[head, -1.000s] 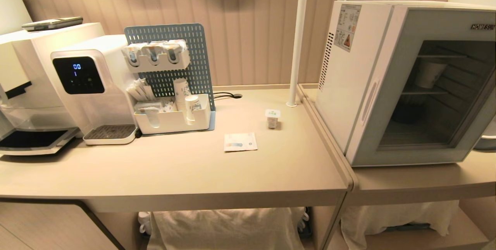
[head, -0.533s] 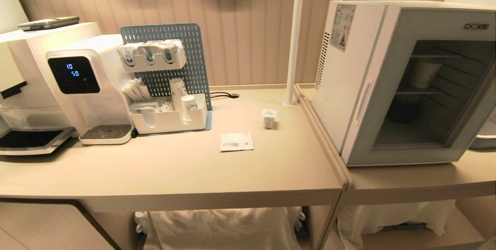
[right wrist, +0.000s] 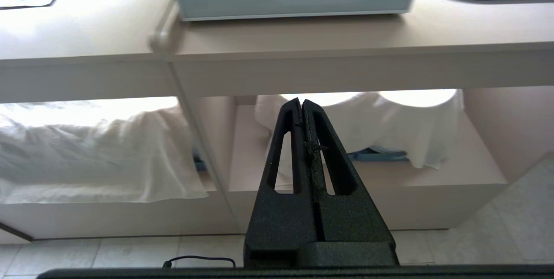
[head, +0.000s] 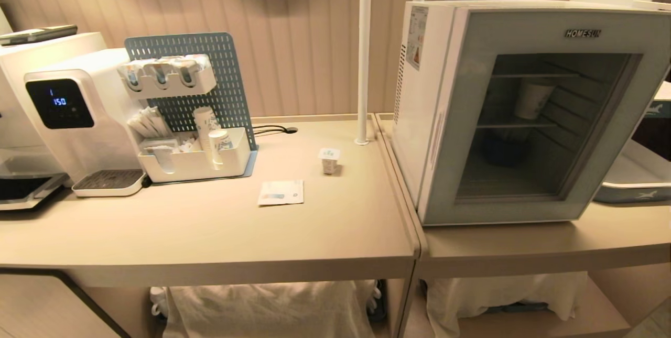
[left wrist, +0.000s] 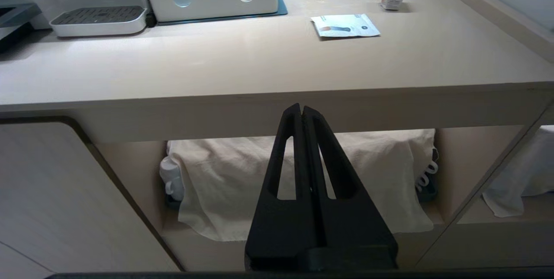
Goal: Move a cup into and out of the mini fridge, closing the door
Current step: Open the freezer door
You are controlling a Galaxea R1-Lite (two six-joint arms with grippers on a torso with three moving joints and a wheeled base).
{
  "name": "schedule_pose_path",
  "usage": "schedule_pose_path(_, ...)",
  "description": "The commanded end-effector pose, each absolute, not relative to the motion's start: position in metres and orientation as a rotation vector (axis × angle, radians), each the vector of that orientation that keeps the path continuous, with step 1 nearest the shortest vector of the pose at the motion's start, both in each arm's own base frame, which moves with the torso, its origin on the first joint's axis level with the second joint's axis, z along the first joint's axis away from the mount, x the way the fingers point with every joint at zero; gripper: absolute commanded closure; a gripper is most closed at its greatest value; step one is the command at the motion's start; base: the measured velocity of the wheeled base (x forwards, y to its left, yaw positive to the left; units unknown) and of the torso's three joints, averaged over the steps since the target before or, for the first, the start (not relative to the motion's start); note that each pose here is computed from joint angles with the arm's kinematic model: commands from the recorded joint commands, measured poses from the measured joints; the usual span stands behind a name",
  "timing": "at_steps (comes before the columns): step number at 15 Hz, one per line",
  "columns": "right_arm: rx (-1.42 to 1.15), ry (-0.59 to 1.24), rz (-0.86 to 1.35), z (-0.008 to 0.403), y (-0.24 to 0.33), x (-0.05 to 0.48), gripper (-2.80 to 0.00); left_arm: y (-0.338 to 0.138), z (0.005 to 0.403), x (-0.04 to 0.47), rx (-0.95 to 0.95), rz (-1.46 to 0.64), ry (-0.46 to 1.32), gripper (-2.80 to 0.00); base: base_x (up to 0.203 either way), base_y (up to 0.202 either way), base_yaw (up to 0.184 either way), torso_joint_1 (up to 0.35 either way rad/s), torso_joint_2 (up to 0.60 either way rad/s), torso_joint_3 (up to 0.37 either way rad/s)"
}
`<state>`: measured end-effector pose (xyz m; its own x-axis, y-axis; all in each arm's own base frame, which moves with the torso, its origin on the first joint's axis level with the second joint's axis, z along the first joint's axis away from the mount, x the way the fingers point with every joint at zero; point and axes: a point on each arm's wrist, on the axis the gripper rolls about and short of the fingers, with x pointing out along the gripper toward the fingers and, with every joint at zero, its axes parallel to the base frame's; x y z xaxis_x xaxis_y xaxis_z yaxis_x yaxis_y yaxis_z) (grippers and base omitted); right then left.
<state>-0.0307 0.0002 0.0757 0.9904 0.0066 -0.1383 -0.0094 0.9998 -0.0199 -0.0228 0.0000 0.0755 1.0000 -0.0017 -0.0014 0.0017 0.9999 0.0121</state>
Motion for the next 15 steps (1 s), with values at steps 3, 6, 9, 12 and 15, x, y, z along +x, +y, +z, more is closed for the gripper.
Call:
schedule_pose_path(3, -0.021, 0.140, 0.009, 0.0757, 0.0002, -0.0308, 0.00, 0.0000, 0.0753, -0.0228, 0.012, -0.002, 0.002, 0.00, 0.000, -0.194, 0.002, 0.002, 0.00, 0.000)
schedule_pose_path(6, -0.021, 0.141, 0.009, 0.0757, 0.0002, -0.0307, 0.00, 0.0000, 0.0753, -0.0228, 0.012, -0.002, 0.002, 0.00, 0.000, -0.192, -0.001, 0.002, 0.00, 0.004)
schedule_pose_path(9, -0.021, 0.140, 0.009, 0.0757, 0.0002, -0.0308, 0.00, 0.0000, 0.0757, -0.0229, 0.012, -0.002, 0.000, 0.00, 0.000, -0.190, -0.003, 0.004, 0.00, 0.001)
schedule_pose_path(12, -0.021, 0.141, 0.009, 0.0757, 0.0002, -0.0307, 0.00, 0.0000, 0.0753, -0.0228, 0.012, -0.002, 0.002, 0.00, 0.000, -0.191, 0.000, 0.001, 0.00, 0.002)
schedule_pose_path(15, -0.021, 0.140, 0.009, 0.0757, 0.0002, -0.0308, 0.00, 0.0000, 0.0754, -0.0228, 0.011, -0.002, 0.001, 0.00, 0.000, -0.194, 0.001, 0.007, 0.01, 0.004)
